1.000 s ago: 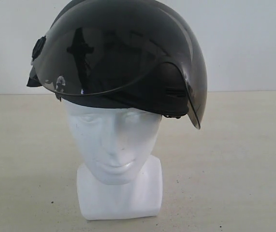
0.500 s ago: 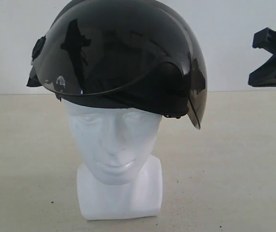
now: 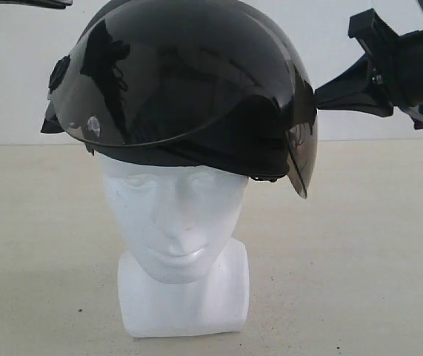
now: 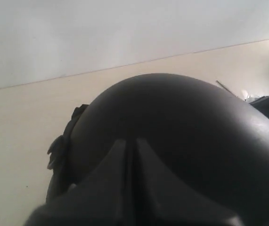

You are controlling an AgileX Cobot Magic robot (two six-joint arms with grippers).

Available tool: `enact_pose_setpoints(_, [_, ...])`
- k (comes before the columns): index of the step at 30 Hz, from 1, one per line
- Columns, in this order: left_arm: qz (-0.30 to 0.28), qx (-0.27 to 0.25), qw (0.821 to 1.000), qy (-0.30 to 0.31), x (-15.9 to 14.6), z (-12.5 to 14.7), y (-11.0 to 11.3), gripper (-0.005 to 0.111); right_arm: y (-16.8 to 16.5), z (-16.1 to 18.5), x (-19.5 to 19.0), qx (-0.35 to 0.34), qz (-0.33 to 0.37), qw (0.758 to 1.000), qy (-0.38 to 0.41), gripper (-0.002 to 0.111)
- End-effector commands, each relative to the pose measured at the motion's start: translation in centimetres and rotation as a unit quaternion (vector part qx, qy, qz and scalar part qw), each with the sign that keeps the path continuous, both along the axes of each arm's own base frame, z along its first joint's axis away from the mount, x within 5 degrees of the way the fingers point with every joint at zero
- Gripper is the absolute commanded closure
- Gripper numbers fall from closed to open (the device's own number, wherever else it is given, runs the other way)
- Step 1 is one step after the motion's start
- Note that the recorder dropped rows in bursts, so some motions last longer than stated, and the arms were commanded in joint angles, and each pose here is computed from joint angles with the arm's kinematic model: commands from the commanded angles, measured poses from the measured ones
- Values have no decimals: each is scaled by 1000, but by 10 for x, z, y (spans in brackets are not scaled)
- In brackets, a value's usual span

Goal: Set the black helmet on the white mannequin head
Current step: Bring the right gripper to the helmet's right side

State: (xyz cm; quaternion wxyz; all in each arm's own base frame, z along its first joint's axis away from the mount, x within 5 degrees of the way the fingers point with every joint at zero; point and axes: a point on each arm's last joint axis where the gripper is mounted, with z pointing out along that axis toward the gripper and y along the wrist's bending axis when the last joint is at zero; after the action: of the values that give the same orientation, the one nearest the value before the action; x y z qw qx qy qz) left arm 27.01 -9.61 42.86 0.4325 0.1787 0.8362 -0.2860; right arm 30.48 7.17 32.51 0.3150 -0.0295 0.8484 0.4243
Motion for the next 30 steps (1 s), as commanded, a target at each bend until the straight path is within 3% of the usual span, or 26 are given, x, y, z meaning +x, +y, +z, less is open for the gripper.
enact_pose_setpoints(1, [-7,24,1000,15,2,-13,-1,102,26,16,-6,-12,58,998,-29,108])
enact_pose_setpoints(15, [-21,58,995,83,-2,-58,1,102,43,36,-10,-13,82,996,-36,108])
enact_pose_setpoints(22, [-23,63,995,79,-1,-60,1,102,47,44,-16,34,92,995,-21,108])
enact_pose_setpoints(30, [-24,75,994,77,-1,-61,2,102,61,53,-30,39,119,991,-36,108])
